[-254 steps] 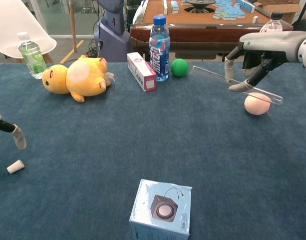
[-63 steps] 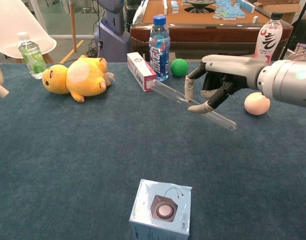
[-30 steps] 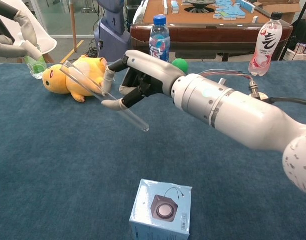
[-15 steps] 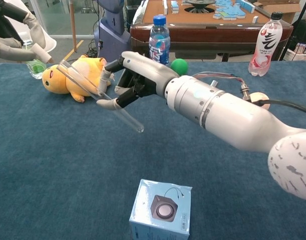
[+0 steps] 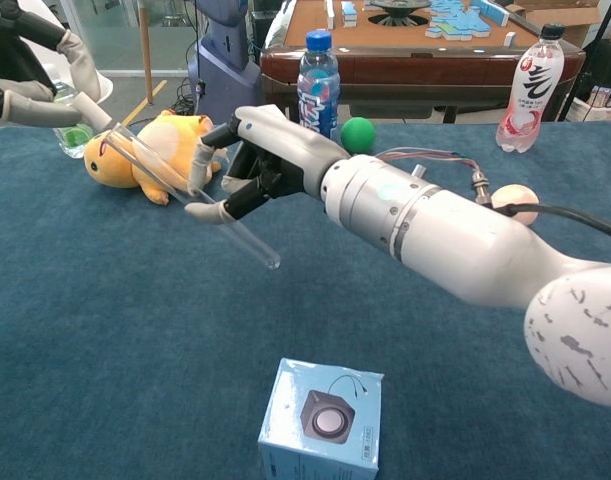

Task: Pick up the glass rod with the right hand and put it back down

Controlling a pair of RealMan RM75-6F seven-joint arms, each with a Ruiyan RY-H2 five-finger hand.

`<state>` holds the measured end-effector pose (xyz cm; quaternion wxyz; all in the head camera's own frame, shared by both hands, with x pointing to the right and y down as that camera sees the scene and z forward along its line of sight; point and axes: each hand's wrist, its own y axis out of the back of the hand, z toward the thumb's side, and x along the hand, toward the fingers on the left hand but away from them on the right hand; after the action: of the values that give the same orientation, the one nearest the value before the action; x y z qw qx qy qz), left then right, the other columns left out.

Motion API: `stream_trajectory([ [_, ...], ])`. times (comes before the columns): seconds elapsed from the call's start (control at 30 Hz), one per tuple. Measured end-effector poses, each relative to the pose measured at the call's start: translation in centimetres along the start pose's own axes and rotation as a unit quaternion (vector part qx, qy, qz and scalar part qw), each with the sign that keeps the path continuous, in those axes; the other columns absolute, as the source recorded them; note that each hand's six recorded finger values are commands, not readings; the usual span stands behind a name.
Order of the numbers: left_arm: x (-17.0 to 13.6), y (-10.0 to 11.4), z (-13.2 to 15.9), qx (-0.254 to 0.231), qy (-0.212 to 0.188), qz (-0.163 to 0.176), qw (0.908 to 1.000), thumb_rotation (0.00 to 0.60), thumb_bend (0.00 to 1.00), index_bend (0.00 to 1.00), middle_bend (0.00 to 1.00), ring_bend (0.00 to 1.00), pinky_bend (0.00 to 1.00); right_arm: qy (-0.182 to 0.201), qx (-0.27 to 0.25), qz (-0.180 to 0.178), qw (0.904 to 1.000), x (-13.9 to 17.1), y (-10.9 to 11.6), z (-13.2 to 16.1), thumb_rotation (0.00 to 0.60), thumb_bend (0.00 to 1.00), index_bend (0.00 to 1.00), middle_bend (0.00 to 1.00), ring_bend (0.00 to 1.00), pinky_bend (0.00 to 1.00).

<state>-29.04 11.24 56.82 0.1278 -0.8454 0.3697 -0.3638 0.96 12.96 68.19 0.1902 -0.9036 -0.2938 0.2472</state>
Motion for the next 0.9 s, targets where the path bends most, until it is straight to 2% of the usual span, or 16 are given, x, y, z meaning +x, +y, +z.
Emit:
stream_trajectory([
  [0.9, 0.44, -0.66, -0.07, -0.001, -0.001, -0.007, 1.0, 0.6, 0.29, 0.57, 1.0, 1.0, 1.0, 0.004, -0.009, 0.0, 1.0, -0.42, -0.37, 0.39, 0.6, 0.53, 0.7, 1.0, 1.0, 1.0],
])
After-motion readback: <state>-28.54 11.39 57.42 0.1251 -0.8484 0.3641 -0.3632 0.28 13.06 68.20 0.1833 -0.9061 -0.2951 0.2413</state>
